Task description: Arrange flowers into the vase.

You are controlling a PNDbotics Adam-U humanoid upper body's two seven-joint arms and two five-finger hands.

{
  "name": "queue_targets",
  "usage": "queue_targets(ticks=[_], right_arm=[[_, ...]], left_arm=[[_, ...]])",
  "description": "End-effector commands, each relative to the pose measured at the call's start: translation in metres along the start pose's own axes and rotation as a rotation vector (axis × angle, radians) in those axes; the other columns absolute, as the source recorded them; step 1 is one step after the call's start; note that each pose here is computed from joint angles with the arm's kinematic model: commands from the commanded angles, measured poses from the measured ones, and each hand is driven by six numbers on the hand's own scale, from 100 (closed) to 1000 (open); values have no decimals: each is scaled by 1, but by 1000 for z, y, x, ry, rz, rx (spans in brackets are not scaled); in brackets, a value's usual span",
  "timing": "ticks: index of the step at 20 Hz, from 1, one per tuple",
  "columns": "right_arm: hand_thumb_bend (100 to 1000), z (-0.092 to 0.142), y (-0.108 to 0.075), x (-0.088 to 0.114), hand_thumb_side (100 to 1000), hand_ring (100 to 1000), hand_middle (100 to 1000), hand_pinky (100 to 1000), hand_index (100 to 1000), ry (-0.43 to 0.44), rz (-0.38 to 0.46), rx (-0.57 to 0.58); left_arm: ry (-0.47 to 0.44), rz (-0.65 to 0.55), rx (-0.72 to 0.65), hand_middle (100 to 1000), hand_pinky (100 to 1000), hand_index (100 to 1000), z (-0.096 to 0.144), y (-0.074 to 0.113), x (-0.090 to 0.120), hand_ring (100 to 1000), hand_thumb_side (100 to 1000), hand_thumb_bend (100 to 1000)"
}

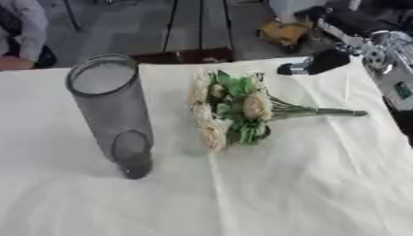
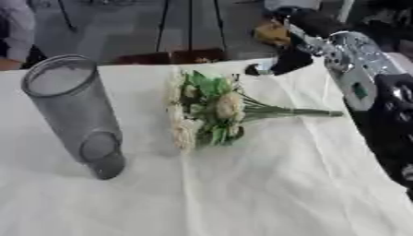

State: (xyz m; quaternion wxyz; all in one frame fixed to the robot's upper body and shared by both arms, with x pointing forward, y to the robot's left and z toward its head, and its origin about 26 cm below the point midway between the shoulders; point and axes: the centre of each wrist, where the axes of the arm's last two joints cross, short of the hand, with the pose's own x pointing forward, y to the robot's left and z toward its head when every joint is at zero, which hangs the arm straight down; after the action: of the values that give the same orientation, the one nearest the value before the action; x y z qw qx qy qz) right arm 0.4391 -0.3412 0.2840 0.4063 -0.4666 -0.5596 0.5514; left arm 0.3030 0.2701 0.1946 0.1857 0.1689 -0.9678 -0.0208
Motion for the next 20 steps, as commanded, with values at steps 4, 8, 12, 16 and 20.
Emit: queue_targets(ticks=[4, 8, 12, 16, 20], right_arm=[[793, -5, 1, -27, 484, 1000, 911, 868, 1000, 39, -59, 114], [792, -9, 11, -39, 405, 1000, 893, 860, 1000, 34, -99, 203], [758, -10, 13, -41, 363, 1000, 858, 855, 1000, 4, -112, 240], [744, -12, 21, -41, 361, 1000, 834, 845, 1000, -5, -125, 238], [730, -17, 34, -38, 363, 1000, 804, 835, 987, -22, -141, 240]], left_arm=[[-30, -9, -11, 863, 550, 906, -6, 5, 4, 670, 1000, 100], [-29, -6, -13, 863, 550, 906, -6, 5, 4, 670, 1000, 100], [-30, -4, -13, 863, 550, 907, -6, 5, 4, 670, 1000, 100], [-30, 0, -13, 863, 550, 907, -6, 4, 4, 670, 1000, 100], [-29, 3, -12, 863, 550, 907, -7, 4, 4, 669, 1000, 100]])
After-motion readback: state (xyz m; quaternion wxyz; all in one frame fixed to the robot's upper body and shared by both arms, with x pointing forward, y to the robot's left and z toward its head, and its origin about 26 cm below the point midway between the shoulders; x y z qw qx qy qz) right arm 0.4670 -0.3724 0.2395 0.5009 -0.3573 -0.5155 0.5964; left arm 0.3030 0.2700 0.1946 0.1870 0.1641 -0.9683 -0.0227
